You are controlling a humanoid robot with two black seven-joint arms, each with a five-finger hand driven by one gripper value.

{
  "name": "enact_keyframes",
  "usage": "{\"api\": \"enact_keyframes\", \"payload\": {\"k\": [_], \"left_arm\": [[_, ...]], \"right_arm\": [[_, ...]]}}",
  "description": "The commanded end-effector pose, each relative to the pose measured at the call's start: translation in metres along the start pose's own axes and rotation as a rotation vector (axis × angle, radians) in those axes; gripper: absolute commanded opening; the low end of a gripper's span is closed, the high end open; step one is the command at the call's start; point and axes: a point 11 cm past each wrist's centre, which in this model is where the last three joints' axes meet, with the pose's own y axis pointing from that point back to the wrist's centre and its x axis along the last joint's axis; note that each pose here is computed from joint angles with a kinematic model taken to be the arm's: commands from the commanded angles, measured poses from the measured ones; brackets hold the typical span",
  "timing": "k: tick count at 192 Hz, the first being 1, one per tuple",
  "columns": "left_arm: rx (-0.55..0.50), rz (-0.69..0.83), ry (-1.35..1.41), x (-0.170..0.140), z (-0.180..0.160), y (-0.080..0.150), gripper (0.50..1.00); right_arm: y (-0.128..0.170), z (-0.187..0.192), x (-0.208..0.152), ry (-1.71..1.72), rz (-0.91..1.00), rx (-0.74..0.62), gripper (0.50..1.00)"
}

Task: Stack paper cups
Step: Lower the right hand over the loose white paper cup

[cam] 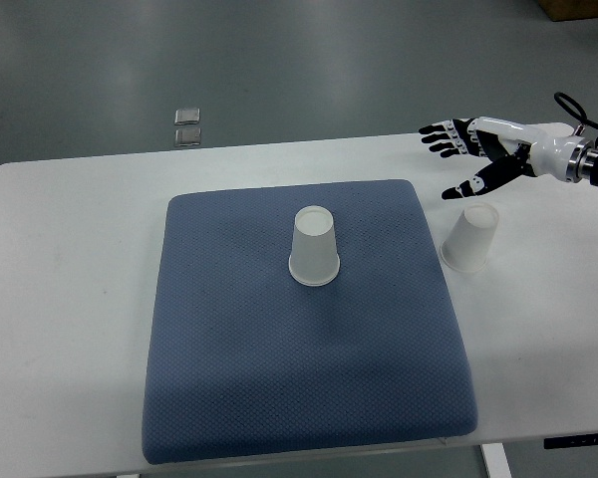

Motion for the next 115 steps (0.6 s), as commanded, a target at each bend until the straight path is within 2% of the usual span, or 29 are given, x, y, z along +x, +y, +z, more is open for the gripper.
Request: {"api": "enact_keyframes", "payload": {"k": [1,115], "left_arm": [[0.0,0.0,0.0,0.0,0.0,0.0,1.0],[0.0,0.0,0.0,0.0,0.0,0.0,1.0]], "right_arm": [[-0.001,0.002,-0.004,0.081,-0.011,-0.015,0.919],[0.011,0.034,-0.013,0.548,-0.037,-0.148,0.913]]}}
